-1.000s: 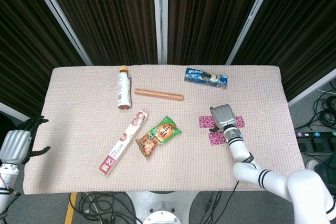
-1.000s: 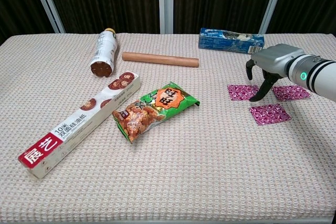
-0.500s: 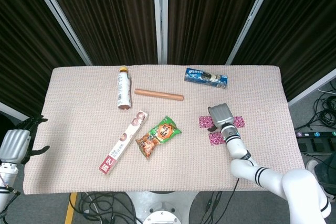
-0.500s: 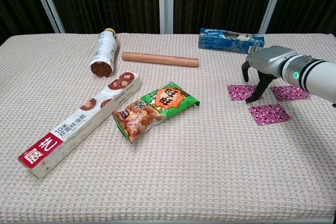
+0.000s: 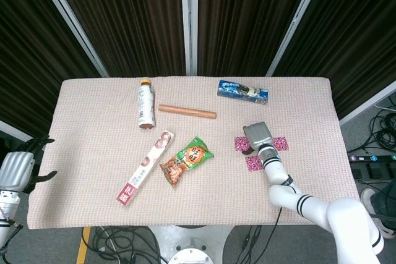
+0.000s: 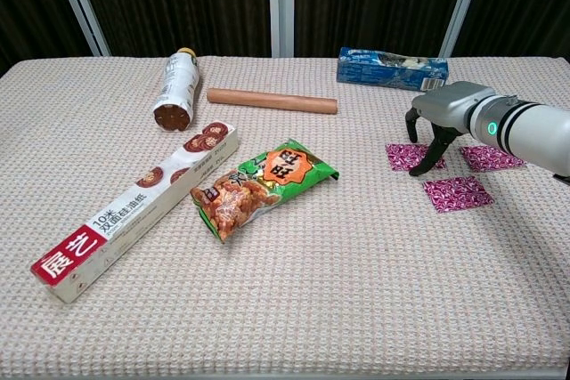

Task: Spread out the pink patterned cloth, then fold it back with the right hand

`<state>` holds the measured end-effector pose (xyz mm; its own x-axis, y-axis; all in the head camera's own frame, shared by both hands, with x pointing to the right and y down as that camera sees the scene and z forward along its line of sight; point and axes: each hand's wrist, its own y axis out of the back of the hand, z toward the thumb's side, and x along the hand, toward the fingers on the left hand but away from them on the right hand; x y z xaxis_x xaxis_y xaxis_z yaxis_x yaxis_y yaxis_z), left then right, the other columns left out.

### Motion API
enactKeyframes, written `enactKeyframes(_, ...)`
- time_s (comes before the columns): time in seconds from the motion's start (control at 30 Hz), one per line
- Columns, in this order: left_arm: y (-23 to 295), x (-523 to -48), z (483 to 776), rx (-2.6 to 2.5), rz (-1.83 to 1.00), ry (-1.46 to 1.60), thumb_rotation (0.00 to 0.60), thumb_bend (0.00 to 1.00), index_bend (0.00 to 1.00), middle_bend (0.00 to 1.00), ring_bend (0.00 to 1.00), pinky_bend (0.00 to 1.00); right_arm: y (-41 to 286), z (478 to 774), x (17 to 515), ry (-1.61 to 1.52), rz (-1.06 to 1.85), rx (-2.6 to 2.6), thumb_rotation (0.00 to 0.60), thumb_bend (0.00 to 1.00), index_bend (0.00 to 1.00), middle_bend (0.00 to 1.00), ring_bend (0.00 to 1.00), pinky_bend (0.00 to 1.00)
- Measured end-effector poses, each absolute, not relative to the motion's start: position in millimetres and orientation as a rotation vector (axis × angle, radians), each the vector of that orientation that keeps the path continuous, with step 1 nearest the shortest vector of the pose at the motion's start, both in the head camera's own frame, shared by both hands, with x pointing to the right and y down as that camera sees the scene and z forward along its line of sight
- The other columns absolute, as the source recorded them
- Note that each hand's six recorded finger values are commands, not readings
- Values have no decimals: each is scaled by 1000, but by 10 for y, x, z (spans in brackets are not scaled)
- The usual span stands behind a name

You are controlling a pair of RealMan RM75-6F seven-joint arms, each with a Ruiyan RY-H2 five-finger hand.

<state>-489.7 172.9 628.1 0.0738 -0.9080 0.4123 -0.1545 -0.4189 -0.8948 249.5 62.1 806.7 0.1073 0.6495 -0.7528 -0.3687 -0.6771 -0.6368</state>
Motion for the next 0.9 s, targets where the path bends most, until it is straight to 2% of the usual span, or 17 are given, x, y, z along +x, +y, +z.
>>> enactKeyframes(0.23,1735,-4911,6293,-1674,-1409,1069,600,47,286,287,237,335,627,8087,2487,-276,1684,-1628,408,55,433,1000,1000,1000)
enactKeyframes(0.43,1739,-4922,6292,-1675,-1410,1072,600,48,286,287,237,335,636,8088,2477,-291,1679,-1642,508,62,490,1000,1000,1000)
enactKeyframes(0.9,1737,-4902,6280,-1682,-1403,1074,600,47,286,287,237,335,563,7964,2475,-349,1654,-1655,524,72,493,1000,1000,1000)
